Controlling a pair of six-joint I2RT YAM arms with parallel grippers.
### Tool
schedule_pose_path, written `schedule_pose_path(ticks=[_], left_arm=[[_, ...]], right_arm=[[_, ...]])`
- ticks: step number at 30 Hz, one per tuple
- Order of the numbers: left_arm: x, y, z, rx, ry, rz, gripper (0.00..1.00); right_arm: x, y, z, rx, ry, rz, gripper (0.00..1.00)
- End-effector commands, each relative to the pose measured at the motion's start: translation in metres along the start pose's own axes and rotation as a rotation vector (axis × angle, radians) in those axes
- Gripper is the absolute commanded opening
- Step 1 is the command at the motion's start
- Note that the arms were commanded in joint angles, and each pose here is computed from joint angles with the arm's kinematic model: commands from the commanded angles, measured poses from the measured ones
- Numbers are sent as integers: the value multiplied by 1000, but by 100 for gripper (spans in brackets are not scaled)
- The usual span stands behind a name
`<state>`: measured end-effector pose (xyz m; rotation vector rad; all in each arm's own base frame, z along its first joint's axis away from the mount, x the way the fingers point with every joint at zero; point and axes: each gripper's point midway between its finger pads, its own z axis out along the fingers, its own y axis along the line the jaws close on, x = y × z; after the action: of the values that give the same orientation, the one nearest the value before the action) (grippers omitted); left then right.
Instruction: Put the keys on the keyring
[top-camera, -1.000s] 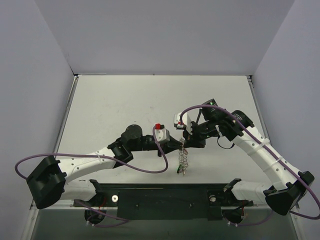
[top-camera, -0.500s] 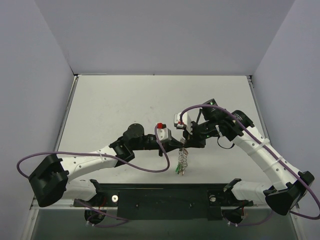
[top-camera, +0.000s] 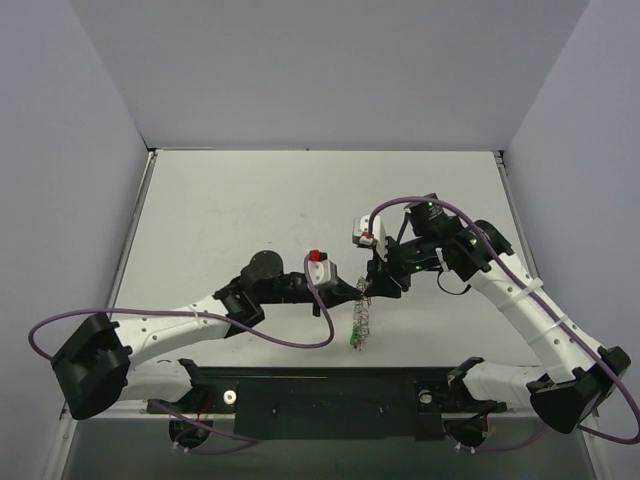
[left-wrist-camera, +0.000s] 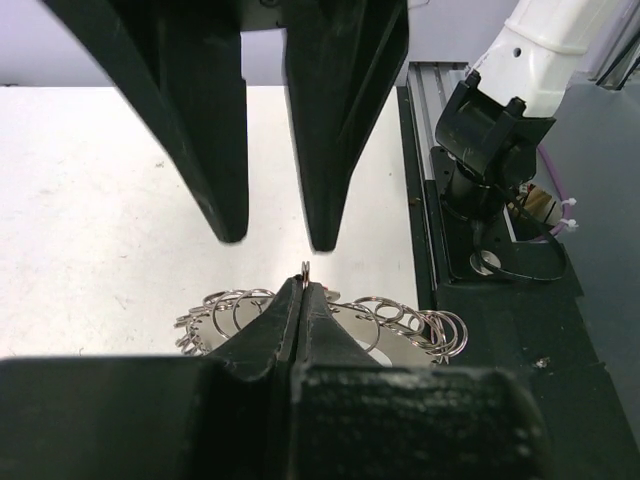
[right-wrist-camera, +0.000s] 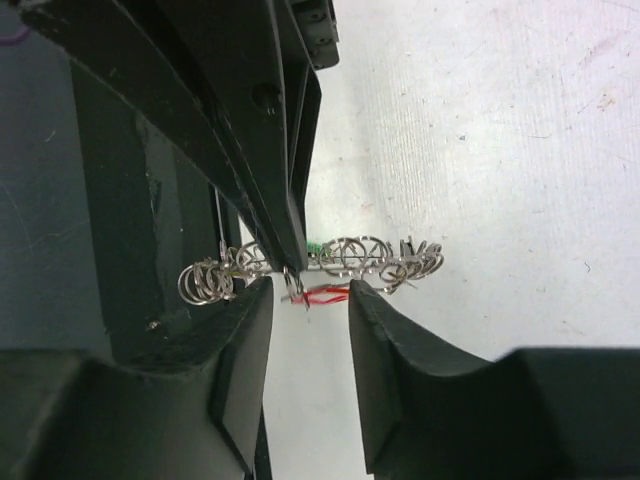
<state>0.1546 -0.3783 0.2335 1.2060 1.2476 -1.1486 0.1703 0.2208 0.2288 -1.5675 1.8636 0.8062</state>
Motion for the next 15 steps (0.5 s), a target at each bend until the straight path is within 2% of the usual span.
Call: schedule_pose_path(ticks=[1, 8, 15], left_arm=[[-55, 2, -19, -36, -215, 74, 0], [-78, 3, -57, -76, -415, 90, 0], [-92, -5, -76, -30, -518, 44, 0]], right_arm=[[-12, 16, -4, -73, -107, -9, 36], [-13, 33, 1, -201, -199, -44, 42], [-33, 26, 4, -212, -274, -47, 43]])
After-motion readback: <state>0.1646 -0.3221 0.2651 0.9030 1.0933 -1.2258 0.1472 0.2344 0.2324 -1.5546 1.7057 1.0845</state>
